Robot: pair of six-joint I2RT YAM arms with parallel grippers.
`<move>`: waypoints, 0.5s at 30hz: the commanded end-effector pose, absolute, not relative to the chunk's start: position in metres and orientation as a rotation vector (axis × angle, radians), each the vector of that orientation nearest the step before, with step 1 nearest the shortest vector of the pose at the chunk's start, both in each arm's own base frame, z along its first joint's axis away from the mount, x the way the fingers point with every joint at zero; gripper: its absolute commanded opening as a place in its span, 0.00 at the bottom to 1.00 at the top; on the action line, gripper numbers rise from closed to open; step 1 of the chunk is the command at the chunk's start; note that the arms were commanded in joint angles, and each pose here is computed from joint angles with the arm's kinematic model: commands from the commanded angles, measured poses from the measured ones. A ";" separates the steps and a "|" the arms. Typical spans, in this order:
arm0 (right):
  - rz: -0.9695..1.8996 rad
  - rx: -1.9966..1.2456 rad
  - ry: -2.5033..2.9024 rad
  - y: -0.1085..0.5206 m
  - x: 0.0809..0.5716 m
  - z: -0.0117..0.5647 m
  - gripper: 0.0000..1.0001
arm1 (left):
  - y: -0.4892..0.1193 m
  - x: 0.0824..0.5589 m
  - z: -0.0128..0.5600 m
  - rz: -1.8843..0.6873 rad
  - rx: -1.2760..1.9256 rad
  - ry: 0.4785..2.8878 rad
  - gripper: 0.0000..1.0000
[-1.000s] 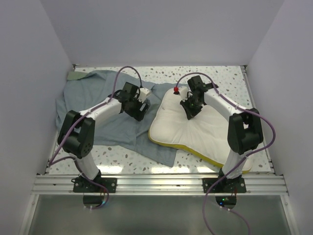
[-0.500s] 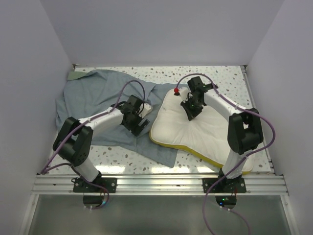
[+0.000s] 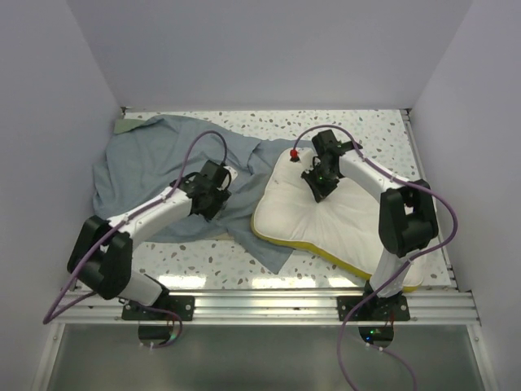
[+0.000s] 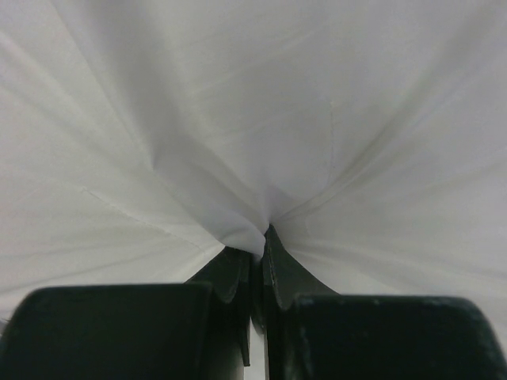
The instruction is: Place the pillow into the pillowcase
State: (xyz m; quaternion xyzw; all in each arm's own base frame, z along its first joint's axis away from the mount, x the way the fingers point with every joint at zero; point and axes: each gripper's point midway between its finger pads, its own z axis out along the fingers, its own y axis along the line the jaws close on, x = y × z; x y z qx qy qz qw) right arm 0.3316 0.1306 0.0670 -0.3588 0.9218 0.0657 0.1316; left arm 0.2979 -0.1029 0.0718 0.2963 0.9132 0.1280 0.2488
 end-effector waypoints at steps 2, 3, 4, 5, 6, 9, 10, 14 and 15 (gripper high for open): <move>0.106 -1.073 2.730 0.112 0.324 0.058 0.00 | -0.081 0.297 0.106 0.396 0.711 2.425 0.62; 0.108 -1.072 2.726 0.112 0.324 0.059 0.00 | -0.083 0.295 0.108 0.373 0.716 2.422 0.61; 0.112 -1.076 2.724 0.113 0.323 0.061 0.00 | -0.084 0.293 0.109 0.357 0.719 2.418 0.60; 0.130 -1.076 2.726 0.115 0.322 0.061 0.00 | -0.084 0.293 0.111 0.349 0.721 2.408 0.58; 0.143 -1.081 2.720 0.117 0.322 0.064 0.00 | -0.088 0.291 0.110 0.313 0.726 2.412 0.56; 0.185 -1.083 2.712 0.121 0.320 0.071 0.00 | -0.099 0.290 0.114 0.209 0.727 2.389 0.45; 0.193 -1.090 2.700 0.122 0.320 0.075 0.00 | -0.103 0.291 0.118 0.178 0.718 2.373 0.40; 0.251 -1.101 2.669 0.129 0.317 0.089 0.00 | -0.141 0.300 0.138 -0.047 0.793 2.226 0.50; 0.260 -1.105 2.670 0.130 0.316 0.091 0.00 | -0.153 0.299 0.139 -0.120 0.830 2.215 0.59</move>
